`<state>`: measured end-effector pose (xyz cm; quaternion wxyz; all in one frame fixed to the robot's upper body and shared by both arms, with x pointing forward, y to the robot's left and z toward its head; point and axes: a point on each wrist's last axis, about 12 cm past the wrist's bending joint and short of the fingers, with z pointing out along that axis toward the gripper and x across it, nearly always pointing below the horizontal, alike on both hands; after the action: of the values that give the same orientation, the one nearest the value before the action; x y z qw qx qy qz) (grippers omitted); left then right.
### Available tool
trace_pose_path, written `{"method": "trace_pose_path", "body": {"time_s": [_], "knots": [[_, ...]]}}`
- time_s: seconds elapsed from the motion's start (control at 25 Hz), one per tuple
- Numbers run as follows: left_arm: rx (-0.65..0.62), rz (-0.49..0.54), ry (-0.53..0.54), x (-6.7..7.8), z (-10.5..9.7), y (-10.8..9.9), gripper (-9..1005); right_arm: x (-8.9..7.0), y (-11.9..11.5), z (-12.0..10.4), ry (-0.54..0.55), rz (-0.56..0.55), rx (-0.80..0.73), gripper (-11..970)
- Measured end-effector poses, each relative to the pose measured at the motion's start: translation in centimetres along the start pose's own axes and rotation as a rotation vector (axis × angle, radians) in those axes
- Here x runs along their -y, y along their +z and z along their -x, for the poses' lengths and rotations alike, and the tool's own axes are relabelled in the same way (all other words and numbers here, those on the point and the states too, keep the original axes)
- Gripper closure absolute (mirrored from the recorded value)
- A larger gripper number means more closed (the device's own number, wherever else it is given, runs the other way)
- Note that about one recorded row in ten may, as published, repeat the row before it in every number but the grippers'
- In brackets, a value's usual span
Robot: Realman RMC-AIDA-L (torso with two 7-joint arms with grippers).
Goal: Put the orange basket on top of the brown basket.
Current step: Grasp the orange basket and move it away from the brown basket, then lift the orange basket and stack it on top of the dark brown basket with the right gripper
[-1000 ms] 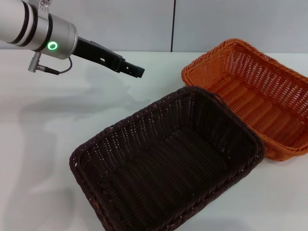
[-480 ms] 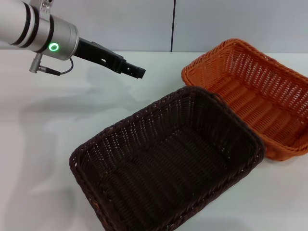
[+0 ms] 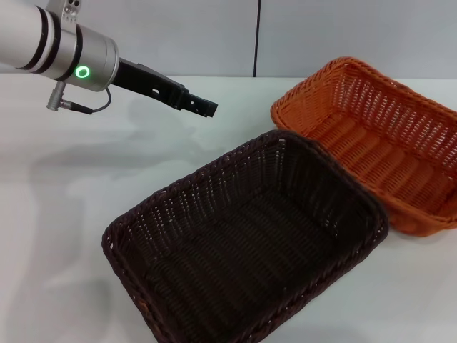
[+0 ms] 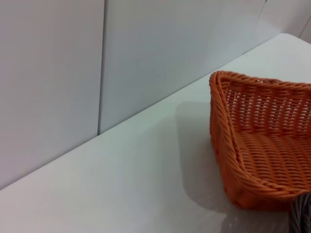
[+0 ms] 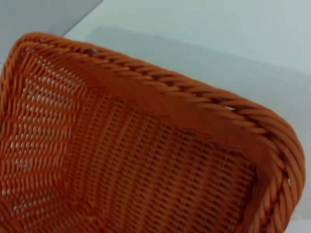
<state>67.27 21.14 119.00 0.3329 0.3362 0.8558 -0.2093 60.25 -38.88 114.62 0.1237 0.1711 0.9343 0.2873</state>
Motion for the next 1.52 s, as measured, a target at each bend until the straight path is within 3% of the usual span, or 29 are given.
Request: {"method": "trace_pose_path", "body": {"time_s": [0.4,0.52,1.12,1.44,1.52], "knots": [[0.007,0.009,-0.005,0.0,0.0,0.2,130,1.5,-1.3,0.5,0.007,-0.008,0.118,722],[0.016,0.017,-0.007,-0.2,0.1,0.1,130,2.1,-1.7,0.6,0.016,0.067,0.207,724],[0.088,0.057,-0.008,-0.5,1.1,-0.3,130,2.9,-3.6,1.0,-0.010,0.209,0.409,735],[0.119,0.060,-0.023,-0.6,1.2,-0.4,130,2.7,-4.7,1.2,-0.042,0.332,0.521,735],[0.183,0.088,-0.052,-0.9,1.3,-0.5,130,2.2,-5.4,1.4,-0.082,0.399,0.575,735]]}}
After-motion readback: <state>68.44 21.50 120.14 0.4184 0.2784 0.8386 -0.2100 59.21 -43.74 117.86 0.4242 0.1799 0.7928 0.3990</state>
